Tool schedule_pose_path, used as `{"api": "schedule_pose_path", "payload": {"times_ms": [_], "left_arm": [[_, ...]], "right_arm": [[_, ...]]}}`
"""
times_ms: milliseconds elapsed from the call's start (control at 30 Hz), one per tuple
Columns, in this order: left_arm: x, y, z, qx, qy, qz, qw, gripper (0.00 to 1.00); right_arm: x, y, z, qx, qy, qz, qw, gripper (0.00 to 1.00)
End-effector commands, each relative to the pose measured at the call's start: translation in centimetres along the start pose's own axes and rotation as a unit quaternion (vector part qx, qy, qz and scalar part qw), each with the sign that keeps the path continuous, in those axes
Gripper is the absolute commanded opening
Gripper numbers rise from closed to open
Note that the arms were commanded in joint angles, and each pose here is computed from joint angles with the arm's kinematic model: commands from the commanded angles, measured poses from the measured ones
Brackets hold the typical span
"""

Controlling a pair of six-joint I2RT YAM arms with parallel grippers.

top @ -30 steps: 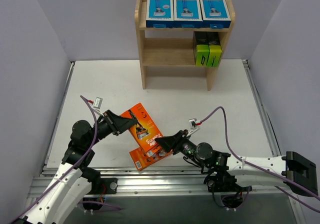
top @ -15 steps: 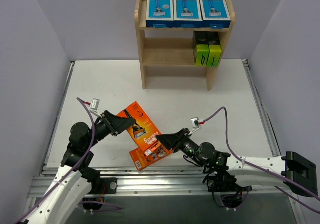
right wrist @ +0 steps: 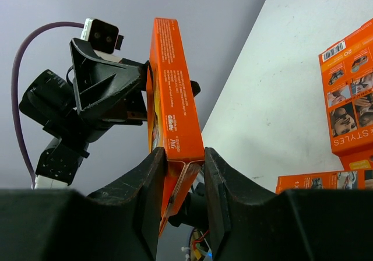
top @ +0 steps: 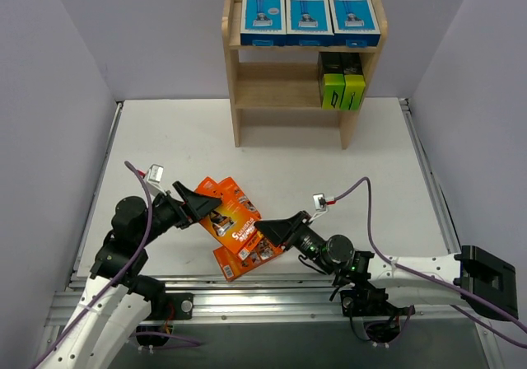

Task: Place and organize the shaving razors onto the shelf
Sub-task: Pass the shaving razor from the left arm to the right, then place the shaving razor onto shelf

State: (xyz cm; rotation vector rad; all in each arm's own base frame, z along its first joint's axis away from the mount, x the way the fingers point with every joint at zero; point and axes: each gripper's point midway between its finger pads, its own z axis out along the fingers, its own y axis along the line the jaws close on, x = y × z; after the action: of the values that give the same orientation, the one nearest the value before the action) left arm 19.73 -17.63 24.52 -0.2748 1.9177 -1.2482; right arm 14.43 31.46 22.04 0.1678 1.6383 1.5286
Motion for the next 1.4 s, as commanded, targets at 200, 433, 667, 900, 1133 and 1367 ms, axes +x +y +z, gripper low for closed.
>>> {"api": "schedule_pose_path", "payload": {"times_ms": [200, 433, 667, 900, 1133, 1367], "left_arm": [[-3.1, 2.1, -2.7, -0.127, -0.058, 0.061, 0.988, 0.94], [-4.8, 3.6, -4.7, -0.175, -0.117, 0.075, 0.975, 0.94], [-5.9, 3.8, -6.0, -0.198, -0.136, 0.132, 0.962, 0.64], [-7.4, 4.8, -7.7, -0.253, -0.149, 0.175, 0.940, 0.77], [-9.1, 4.3, -7.2, -0.271, -0.153, 0.208, 0.927, 0.97], [-9.8, 3.9, -4.4, -0.263, -0.102, 0.269, 0.921, 0.94]], "right_arm": [[-1.6, 0.6, -0.3, -0.011, -0.039, 0.038, 0.998, 0.00], [-2.1, -1.9, -1.0, 0.036, -0.055, 0.039, 0.997, 0.00], [-4.0, -2.8, -1.6, 0.062, -0.089, 0.046, 0.993, 0.00], [-5.8, -4.3, -1.6, 0.109, -0.120, 0.058, 0.985, 0.00], [-8.7, -5.8, -2.3, 0.151, -0.191, 0.071, 0.967, 0.00], [-12.7, -4.1, -0.7, 0.159, -0.234, 0.061, 0.957, 0.00]]}}
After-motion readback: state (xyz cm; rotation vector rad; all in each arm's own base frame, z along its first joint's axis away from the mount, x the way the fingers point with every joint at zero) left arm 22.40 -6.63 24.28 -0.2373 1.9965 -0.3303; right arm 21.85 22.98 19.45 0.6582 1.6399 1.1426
